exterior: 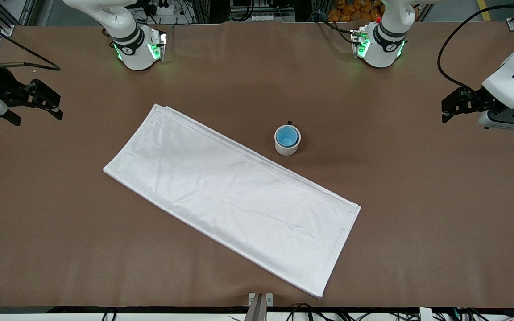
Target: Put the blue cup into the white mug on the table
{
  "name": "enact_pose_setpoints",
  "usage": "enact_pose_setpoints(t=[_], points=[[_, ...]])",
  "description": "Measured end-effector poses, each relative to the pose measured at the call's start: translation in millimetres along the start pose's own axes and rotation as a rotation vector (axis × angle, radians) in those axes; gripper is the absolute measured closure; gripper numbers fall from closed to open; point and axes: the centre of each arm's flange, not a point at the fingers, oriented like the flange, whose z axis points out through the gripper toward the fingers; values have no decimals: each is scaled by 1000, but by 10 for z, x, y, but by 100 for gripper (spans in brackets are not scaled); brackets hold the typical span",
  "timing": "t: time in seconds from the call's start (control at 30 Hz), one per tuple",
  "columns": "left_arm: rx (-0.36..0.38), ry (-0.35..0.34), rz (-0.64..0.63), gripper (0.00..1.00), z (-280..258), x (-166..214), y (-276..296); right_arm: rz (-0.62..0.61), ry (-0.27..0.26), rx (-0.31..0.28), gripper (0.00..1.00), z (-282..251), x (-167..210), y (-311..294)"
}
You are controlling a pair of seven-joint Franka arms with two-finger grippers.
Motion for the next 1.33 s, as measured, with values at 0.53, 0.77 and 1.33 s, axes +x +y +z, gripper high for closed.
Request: enact_pose_setpoints(t=[0.53, 0.77, 1.33], points=[[2, 34, -3, 0, -165, 15, -8, 1, 1, 0, 0, -2, 0, 12], [2, 34, -7, 0, -163, 15, -14, 5, 4, 15, 0, -4, 3, 12], [1, 34, -7, 0, -163, 15, -12, 5, 5, 18, 0, -5, 3, 14]])
